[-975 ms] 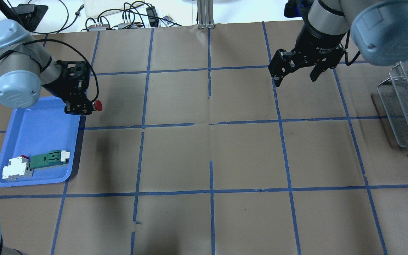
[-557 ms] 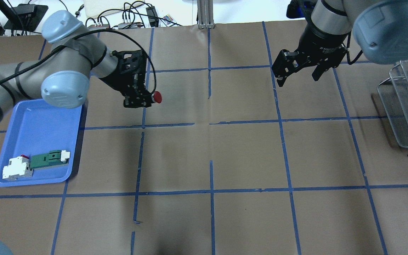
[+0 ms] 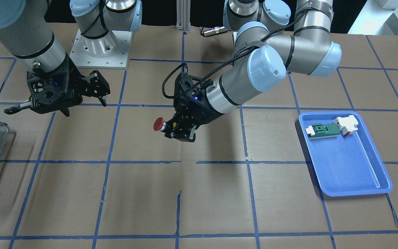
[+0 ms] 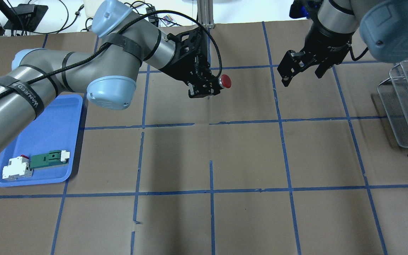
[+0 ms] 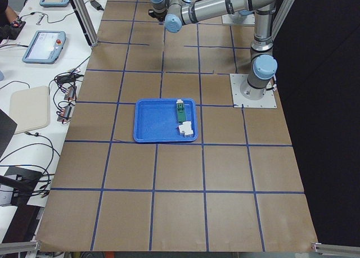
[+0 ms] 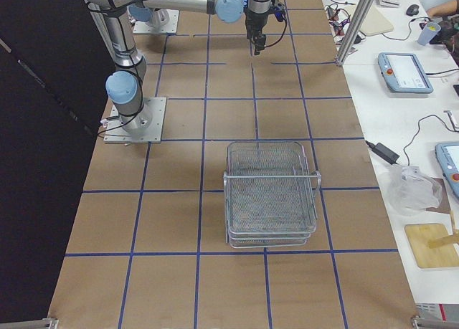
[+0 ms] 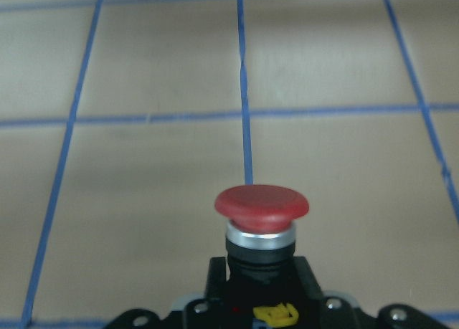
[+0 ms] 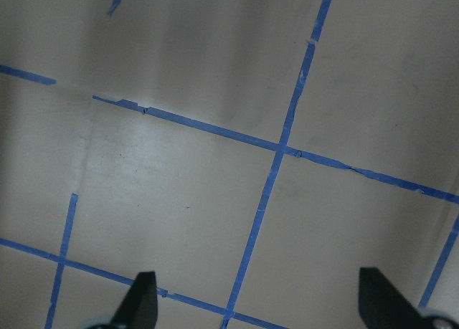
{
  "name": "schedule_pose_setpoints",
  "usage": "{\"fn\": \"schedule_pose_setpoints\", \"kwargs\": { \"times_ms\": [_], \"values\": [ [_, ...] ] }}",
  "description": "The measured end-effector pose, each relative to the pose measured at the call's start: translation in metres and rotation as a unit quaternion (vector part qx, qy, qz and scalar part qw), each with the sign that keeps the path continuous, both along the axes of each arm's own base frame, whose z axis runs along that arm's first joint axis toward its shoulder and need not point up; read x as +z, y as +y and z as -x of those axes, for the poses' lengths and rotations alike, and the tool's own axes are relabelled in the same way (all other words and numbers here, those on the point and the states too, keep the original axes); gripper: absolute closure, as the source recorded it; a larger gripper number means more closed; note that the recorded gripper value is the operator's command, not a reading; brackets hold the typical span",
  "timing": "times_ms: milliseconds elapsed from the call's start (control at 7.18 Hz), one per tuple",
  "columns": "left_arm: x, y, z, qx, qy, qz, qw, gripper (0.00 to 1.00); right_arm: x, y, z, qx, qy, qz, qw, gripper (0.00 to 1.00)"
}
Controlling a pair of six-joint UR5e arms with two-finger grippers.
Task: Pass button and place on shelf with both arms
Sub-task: 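Lift the red button with the left gripper and carry it toward the table center, then hold the button still with the left gripper while the right gripper approaches and grasps it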
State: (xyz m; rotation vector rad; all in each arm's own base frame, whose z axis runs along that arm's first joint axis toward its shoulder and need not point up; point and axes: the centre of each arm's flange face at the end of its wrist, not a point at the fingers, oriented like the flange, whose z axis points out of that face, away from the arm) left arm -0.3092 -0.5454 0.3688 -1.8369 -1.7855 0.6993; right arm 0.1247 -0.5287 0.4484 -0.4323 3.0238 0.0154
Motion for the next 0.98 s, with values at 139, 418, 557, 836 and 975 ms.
{"fn": "schedule_pose_setpoints", "kwargs": {
  "times_ms": [139,418,557,836,975],
  "values": [
    [0.013,0.006,0.018,0.0,0.023,-0.001,0.9997,1.0,0.0,-0.001,0.003,0.001,0.0,0.0,1.0,0.0],
    [0.03,0.014,0.039,0.004,0.056,-0.003,0.9984,1.0,0.015,0.007,0.005,0.055,-0.017,0.015,0.9982,0.0],
    [0.034,0.017,0.042,0.006,0.064,-0.004,0.998,1.0,0.033,0.019,0.006,0.106,-0.036,0.035,0.9931,0.0],
    [0.037,0.019,0.045,0.006,0.068,-0.005,0.9977,1.0,0.073,0.05,0.014,0.233,-0.049,0.082,0.9679,0.0],
    [0.038,0.02,0.046,0.005,0.069,-0.004,0.9976,1.0,0.089,0.063,0.011,0.308,-0.061,0.114,0.9426,0.0]
  ]
}}
